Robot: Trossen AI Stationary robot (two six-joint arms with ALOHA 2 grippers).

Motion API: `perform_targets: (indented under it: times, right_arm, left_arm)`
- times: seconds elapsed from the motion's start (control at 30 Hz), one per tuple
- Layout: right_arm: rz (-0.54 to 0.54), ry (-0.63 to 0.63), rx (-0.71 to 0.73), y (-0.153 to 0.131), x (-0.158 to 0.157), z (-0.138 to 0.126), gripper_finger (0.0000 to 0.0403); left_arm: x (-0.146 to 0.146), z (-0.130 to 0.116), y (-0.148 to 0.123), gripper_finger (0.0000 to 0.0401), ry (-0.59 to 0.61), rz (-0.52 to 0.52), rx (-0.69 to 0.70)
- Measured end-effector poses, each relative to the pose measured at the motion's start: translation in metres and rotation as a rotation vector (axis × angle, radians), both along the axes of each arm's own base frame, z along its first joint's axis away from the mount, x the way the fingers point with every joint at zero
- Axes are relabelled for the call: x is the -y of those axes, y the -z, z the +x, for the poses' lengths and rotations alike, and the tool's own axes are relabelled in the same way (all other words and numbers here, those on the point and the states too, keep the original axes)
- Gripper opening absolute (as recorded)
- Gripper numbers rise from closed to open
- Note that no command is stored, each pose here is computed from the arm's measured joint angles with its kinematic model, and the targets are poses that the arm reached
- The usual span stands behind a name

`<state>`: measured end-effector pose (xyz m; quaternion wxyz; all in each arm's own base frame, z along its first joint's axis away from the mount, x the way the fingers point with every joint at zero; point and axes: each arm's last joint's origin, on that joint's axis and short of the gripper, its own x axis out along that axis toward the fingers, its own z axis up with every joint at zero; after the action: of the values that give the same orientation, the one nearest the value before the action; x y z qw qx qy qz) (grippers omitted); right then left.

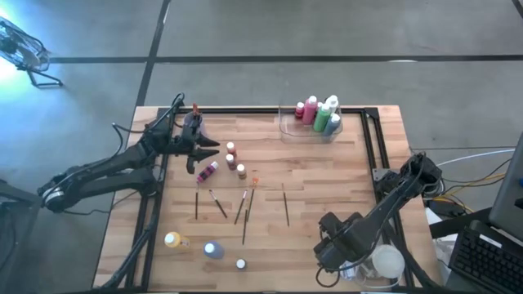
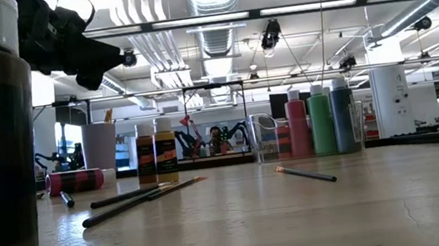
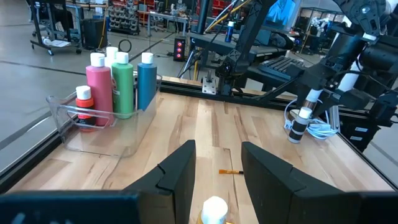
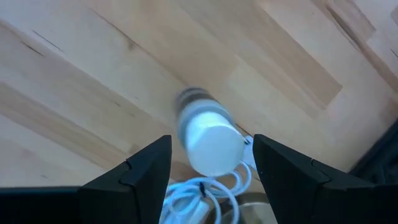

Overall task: Pick & Place Paint Supplies
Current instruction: Put the gray paint bottle into the transparent bin

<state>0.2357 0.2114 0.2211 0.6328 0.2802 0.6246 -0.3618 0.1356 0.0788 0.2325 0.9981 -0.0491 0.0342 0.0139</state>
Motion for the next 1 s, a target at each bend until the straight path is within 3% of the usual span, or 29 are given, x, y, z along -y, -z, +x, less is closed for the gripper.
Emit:
perform_targets:
  times: [0.4, 0.7, 1.0]
  right_arm:
    - [-0.001, -0.017, -0.001, 0.0017, 0.001, 0.0004, 0.0179]
    - [-0.005, -0.047, 0.002, 0.0016, 0.0014, 0.0008, 0.0112]
    - [-0.028, -0.1, 0.02, 0.001, 0.0075, 0.0063, 0.0112]
  left_arm:
    - [0.0, 0.0, 0.0, 0.0135, 0.0, 0.0, 0.0]
    - [0.0, 0.0, -0.0001, 0.0135, 0.0, 0.0, 0.0]
    - [0.0, 0.0, -0.0001, 0.0135, 0.0, 0.0, 0.0]
